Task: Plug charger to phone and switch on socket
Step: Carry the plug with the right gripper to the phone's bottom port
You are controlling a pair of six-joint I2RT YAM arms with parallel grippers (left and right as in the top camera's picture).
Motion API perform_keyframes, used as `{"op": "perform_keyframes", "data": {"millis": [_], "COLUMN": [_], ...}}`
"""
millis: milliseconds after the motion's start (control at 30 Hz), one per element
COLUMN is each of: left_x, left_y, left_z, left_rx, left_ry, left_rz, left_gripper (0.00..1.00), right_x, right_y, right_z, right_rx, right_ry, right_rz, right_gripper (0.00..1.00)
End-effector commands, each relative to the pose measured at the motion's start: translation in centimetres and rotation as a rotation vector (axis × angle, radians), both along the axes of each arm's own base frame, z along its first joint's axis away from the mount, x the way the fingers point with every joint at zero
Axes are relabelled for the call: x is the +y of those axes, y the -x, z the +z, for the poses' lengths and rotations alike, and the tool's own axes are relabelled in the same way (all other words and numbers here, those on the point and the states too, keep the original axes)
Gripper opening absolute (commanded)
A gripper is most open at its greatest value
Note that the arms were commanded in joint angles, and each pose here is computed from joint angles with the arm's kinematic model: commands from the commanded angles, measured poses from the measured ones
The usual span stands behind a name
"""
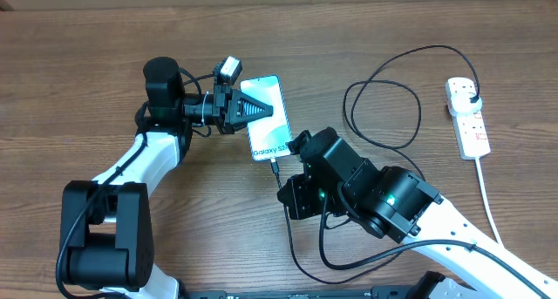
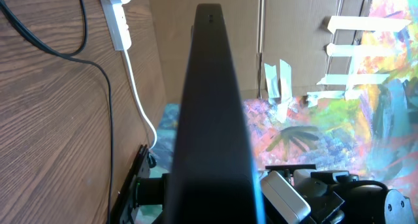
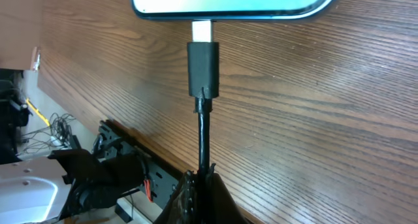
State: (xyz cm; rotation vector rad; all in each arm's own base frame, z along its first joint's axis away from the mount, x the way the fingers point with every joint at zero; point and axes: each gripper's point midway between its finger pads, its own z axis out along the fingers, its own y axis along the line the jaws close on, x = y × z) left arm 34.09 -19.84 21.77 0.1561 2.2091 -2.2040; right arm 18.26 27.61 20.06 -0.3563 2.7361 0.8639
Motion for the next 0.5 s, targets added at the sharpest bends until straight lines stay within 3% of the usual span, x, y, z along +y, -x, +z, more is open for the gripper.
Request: {"op": "perform_keyframes", "data": {"millis": [0, 467], "left_x": [0.1, 0.1], "left_y": [-0.09, -0.09], "left_z": [1.06, 1.06], "left_rx": [-0.048, -0.044], "left_ry": [0.01, 0.01], "left_rz": [-0.023, -0.023], "left_gripper": [0.04, 0.04], "right_x": [-0.42, -0.71], "right_y": [-0.56, -0.84], "right_z": [-0.17, -0.29], "right_rx": [-0.034, -0.045], "right_ry": [0.026, 0.041], "right_rz": [-0.024, -0.037], "right_gripper": [0.04, 0.04]}}
